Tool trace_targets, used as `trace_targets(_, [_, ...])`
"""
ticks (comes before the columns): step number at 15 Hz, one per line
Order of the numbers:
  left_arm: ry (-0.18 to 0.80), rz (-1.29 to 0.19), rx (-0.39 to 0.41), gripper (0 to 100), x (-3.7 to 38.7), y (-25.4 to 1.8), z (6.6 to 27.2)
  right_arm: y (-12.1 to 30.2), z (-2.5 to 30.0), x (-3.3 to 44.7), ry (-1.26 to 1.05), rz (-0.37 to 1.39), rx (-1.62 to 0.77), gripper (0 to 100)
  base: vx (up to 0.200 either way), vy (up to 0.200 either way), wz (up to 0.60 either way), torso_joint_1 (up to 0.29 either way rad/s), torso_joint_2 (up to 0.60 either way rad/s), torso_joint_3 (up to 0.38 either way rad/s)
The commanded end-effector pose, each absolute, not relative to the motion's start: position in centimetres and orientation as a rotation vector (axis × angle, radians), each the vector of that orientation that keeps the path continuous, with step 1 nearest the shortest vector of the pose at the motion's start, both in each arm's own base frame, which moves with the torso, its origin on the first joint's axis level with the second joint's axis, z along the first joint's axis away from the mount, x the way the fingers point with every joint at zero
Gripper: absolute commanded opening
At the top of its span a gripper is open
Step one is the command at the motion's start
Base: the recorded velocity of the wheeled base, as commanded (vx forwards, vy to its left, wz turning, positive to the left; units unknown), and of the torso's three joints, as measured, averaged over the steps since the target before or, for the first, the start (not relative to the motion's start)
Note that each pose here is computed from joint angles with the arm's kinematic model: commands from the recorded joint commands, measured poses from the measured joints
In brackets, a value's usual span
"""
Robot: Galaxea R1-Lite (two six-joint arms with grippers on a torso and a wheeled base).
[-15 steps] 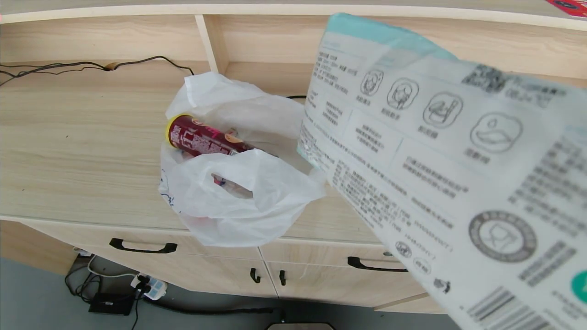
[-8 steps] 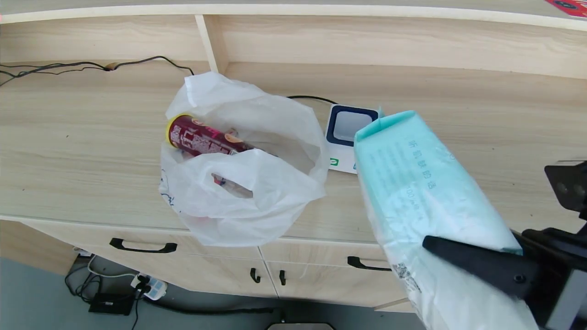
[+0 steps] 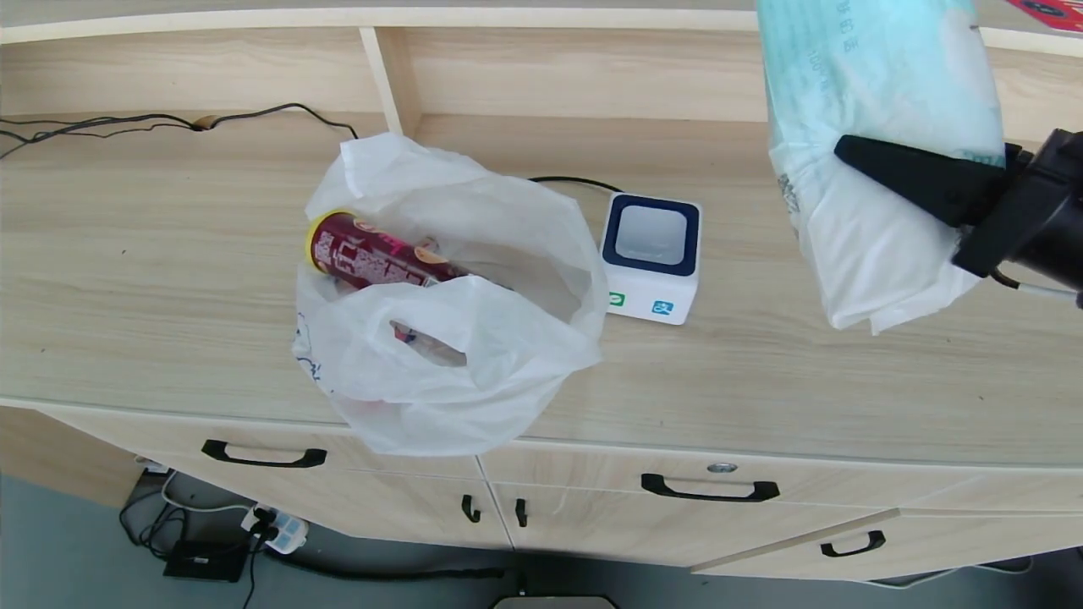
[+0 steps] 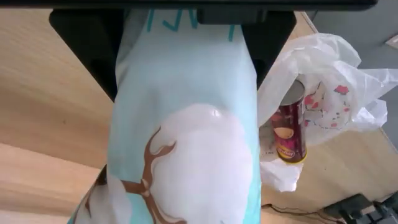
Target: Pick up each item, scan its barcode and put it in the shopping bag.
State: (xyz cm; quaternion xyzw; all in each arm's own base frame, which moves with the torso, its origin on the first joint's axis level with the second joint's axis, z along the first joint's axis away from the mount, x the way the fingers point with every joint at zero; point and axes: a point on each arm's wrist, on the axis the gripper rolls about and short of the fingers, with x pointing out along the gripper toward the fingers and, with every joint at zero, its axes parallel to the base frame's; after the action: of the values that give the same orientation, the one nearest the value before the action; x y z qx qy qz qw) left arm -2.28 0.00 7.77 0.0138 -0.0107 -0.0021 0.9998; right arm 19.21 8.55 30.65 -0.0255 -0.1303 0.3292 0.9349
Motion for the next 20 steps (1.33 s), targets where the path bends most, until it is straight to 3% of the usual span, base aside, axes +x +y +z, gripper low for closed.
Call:
trace_targets(1, [-0.022, -0.004, 0.028, 100, -2.3, 0.0, 7.8, 11.4, 33.0, 17.9, -0.289, 0.739, -0.158, 0, 0.000, 0.000, 0.00, 0.000, 0.00, 0.000])
trace_targets(4, [-0.020, -0.004, 0.028, 100, -2.3, 0.0, 7.8, 13.4, 31.6, 16.7, -0.199, 0.718, -0.190, 0, 0.000, 0.000, 0.00, 0.000, 0.00, 0.000])
trace_targets(14, [-0.020, -0.004, 0.028, 100, -2.3, 0.0, 7.8, 13.6, 33.5, 17.1, -0.222, 0.696, -0.096, 0, 0.000, 0.000, 0.60, 0.001, 0.00, 0.004])
trace_targets(18, [-0.022, -0.004, 0.028, 100, -2.3, 0.0, 7.8, 14.3, 33.6, 20.3, -0.202, 0.657, -0.083, 0, 0.000, 0.000, 0.00, 0.000, 0.00, 0.000])
trace_targets(20, [-0.022, -0.003, 0.026, 100, -2.3, 0.0, 7.8, 11.5, 35.0, 22.5, -0.241, 0.512, -0.081, 0, 0.000, 0.000, 0.00, 0.000, 0.00, 0.000])
